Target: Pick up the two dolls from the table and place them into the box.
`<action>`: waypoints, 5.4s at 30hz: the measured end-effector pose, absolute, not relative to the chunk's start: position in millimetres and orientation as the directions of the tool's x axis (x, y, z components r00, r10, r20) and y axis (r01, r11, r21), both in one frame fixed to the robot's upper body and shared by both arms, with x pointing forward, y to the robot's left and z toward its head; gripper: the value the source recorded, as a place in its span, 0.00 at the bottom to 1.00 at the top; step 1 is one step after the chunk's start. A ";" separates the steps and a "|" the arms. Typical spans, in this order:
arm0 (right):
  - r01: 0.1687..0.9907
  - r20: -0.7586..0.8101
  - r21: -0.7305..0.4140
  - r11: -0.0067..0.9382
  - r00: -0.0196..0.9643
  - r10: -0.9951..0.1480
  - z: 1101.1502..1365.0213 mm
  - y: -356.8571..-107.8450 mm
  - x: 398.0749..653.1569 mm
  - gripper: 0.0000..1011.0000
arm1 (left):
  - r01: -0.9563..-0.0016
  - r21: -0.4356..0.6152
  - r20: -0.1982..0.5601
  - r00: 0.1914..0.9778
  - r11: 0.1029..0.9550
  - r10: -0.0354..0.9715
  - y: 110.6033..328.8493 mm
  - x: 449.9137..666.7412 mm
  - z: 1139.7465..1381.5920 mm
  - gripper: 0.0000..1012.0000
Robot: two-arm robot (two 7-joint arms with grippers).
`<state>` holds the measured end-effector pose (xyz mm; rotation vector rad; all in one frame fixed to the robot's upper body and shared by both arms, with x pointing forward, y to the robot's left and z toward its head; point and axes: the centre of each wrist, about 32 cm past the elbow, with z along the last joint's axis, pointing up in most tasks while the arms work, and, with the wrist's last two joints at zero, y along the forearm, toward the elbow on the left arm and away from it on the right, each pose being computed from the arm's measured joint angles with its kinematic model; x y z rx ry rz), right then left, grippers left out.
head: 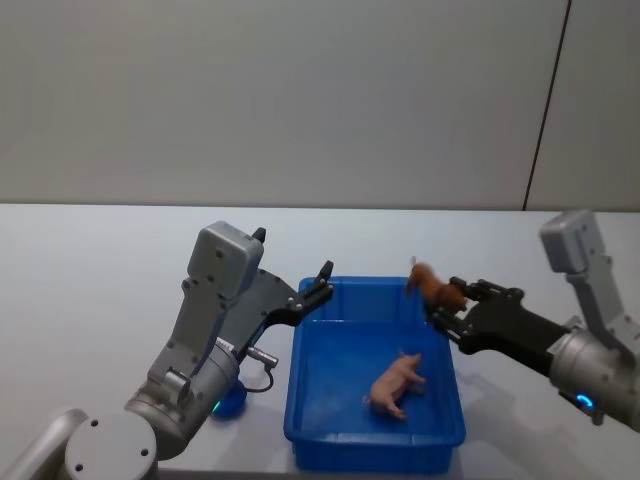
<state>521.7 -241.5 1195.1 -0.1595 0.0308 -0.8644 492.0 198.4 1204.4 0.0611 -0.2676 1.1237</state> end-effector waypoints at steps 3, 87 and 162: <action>0.738 0.024 -0.172 0.652 0.665 -0.746 1193.6 -237.8 526.8 0.51 | -0.897 -0.086 0.242 0.404 0.434 0.882 198.4 492.0 1204.4 0.99; 0.810 0.096 -0.182 0.557 0.579 -0.810 1187.5 -298.1 482.9 0.99 | -0.907 0.181 0.242 0.416 0.380 0.877 269.5 499.7 1176.9 0.99; 0.810 0.096 -0.184 0.557 0.579 -0.810 1187.2 -298.3 482.6 0.99 | -0.845 0.297 0.148 0.501 0.445 0.852 270.7 491.8 1134.3 0.99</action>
